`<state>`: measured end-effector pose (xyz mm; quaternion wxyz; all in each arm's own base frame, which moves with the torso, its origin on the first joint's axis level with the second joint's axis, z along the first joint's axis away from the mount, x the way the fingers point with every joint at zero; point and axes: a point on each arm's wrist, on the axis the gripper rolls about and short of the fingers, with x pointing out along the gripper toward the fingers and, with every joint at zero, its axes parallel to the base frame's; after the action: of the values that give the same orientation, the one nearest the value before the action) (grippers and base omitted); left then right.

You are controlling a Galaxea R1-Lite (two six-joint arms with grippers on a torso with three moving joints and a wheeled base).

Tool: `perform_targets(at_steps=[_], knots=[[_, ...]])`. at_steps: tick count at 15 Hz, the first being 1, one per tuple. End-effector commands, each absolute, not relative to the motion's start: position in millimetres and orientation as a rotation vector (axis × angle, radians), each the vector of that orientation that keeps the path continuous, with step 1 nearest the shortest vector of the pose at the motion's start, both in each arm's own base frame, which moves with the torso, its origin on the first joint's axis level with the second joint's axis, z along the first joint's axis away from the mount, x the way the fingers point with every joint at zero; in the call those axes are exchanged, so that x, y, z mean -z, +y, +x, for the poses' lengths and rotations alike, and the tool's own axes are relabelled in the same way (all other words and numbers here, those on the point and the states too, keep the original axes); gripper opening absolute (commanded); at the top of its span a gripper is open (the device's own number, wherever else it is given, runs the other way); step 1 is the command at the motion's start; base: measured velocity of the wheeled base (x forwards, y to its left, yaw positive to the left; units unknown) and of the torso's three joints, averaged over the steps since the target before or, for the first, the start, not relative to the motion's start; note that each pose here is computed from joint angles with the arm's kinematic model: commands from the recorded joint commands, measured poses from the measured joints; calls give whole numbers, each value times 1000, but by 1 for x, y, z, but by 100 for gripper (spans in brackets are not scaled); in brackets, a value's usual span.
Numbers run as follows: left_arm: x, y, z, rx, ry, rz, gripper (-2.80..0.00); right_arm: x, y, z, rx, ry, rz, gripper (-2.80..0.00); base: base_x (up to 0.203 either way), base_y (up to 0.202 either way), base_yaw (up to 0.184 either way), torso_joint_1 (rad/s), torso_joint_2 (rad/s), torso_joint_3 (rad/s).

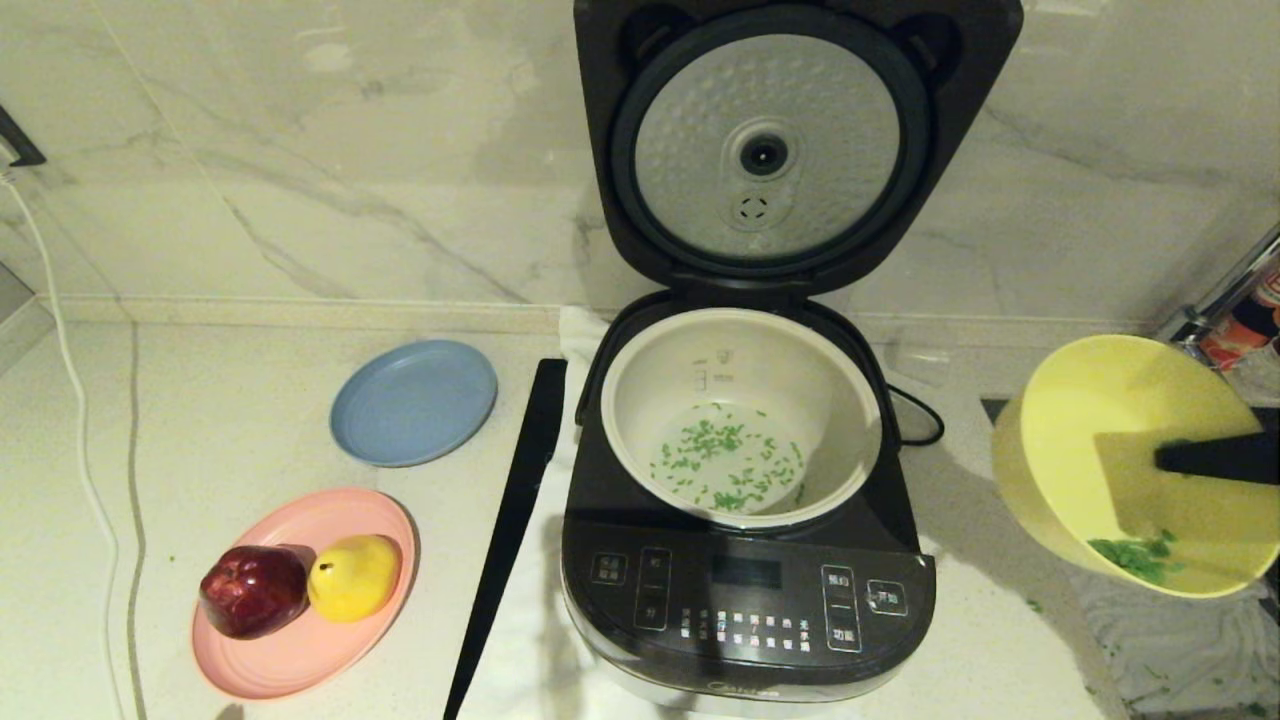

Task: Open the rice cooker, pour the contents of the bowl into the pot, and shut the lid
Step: Fill a bowl with water from the tap

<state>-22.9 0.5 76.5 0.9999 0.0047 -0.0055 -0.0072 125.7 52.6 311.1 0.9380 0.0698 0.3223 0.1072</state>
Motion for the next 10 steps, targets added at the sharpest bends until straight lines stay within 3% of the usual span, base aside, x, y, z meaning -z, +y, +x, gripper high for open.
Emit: perform_targets(at_steps=[1,10], knots=[[-76,1,-23,14,-9,9,-280,-307,21,120,-75,672,229,-280,0,0,0,0,0,0],[-76,1,-23,14,-9,9,-280,-247,-117,167,370,831,755,-280,0,0,0,0,0,0]])
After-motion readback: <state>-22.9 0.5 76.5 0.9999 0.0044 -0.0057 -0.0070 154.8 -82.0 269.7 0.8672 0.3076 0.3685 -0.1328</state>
